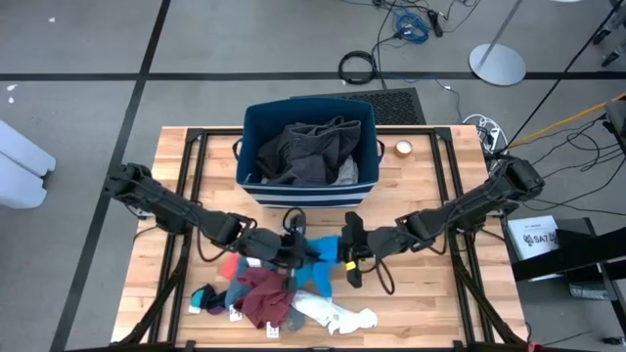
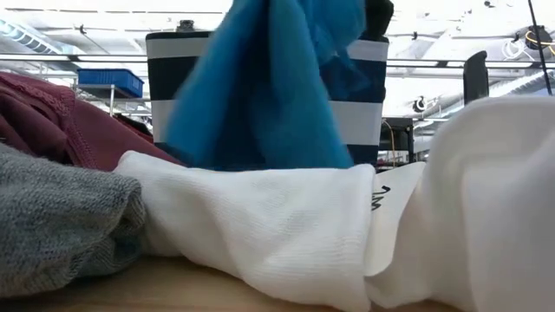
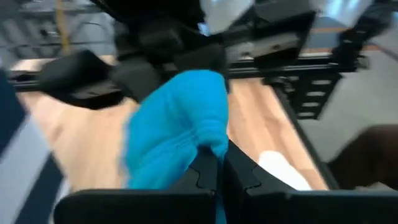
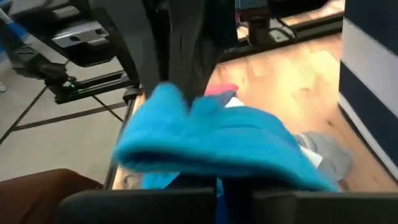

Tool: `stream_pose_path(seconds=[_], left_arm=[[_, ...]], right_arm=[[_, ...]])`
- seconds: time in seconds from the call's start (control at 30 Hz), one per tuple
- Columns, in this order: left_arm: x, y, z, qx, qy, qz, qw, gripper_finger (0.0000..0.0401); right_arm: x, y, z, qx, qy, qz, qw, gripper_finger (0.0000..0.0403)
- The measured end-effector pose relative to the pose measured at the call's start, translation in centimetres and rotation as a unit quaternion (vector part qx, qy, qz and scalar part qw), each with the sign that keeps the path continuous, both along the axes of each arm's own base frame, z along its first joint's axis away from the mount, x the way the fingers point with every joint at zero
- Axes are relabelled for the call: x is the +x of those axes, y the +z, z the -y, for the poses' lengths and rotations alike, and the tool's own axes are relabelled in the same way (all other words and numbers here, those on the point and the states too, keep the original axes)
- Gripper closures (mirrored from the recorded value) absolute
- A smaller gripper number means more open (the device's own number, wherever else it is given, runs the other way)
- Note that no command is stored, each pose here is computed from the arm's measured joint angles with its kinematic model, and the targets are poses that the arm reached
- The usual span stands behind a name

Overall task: Sort clothes
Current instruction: Put the blue shorts into the blue bin

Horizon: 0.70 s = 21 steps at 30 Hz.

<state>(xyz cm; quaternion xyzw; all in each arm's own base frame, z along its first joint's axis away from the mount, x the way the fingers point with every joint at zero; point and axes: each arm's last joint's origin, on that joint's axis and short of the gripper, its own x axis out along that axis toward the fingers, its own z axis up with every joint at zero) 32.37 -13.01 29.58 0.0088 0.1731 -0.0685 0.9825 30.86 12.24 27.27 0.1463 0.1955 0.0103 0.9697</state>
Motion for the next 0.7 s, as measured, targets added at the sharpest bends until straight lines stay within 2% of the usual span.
stream_pose_path(seconds=[0.17, 0.27, 0.43, 0.6, 0.7], left_arm=[[0.1, 0.0, -0.2, -0.024, -0.061, -0.012, 0.998, 0.0385], [0.2, -0.2, -0.5, -0.029, -0.045, -0.023, 0.998, 0.0382], [0.2, -0.5, -0.9, -0.007, 0.001, -0.032, 0.999, 0.0381], [-0.1, -0.3, -1.1, 0.001, 0.008, -0.033, 0.999, 0.0393], [-0.3, 0.0, -1.3, 0.003, 0.017, -0.031, 0.999, 0.0392]], right_arm=[[-0.1, 0.4, -0.1, -0.011, 0.012, 0.013, 1.000, 0.0403], [-0.1, 0.4, 0.0, -0.013, 0.009, 0.014, 1.000, 0.0403], [-0.3, 0.2, -0.2, -0.018, 0.011, 0.004, 1.000, 0.0403], [-0.8, 0.0, -0.9, -0.022, 0.030, -0.017, 0.999, 0.0403], [-1.4, 0.8, -0.8, -0.019, 0.036, -0.007, 0.999, 0.0402]])
